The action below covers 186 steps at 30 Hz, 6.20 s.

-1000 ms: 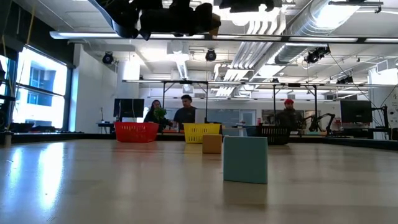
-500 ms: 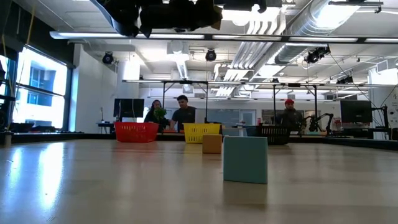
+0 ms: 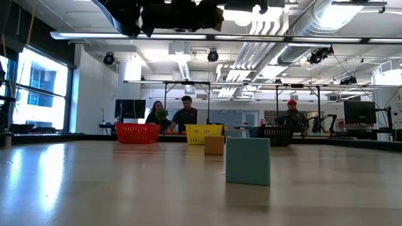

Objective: Sort & place blocks by color
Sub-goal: Put the orange block into the black basket, then put the green block into the red basket

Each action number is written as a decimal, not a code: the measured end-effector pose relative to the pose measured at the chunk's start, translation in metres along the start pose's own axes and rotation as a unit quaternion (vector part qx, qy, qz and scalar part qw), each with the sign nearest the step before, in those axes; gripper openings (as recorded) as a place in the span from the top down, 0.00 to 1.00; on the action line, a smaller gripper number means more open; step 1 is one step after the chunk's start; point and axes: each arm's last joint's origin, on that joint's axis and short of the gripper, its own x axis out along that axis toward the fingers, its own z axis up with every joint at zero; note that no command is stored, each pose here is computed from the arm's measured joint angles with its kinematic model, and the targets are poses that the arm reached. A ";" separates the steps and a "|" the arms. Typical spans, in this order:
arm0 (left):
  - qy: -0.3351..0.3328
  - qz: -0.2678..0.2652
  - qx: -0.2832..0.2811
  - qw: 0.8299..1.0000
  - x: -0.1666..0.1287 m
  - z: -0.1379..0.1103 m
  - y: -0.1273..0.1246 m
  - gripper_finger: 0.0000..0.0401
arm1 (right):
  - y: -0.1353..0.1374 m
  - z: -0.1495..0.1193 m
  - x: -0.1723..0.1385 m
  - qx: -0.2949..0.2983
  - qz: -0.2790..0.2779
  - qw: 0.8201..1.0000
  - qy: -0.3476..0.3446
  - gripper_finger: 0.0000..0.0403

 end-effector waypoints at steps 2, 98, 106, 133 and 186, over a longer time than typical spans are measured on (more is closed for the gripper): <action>-0.001 -0.002 -0.001 1.000 0.000 0.001 -0.002 0.73 | -0.001 0.000 0.001 0.008 -0.004 1.000 0.000 0.52; 0.496 -0.164 0.000 0.852 -0.071 -0.087 -0.049 0.50 | -0.135 -0.170 0.063 0.103 -0.217 0.863 0.445 0.66; 0.524 -0.155 -0.013 0.837 -0.084 -0.098 -0.050 0.50 | -0.136 -0.170 0.062 0.095 -0.219 0.861 0.449 0.52; 0.544 -0.155 0.001 0.825 -0.094 -0.096 -0.060 0.50 | -0.019 -0.100 -0.041 0.147 0.020 0.811 0.566 0.49; 0.564 -0.080 -0.112 0.815 -0.095 -0.097 -0.060 0.50 | 0.129 -0.100 -0.197 0.109 0.179 0.727 0.653 0.49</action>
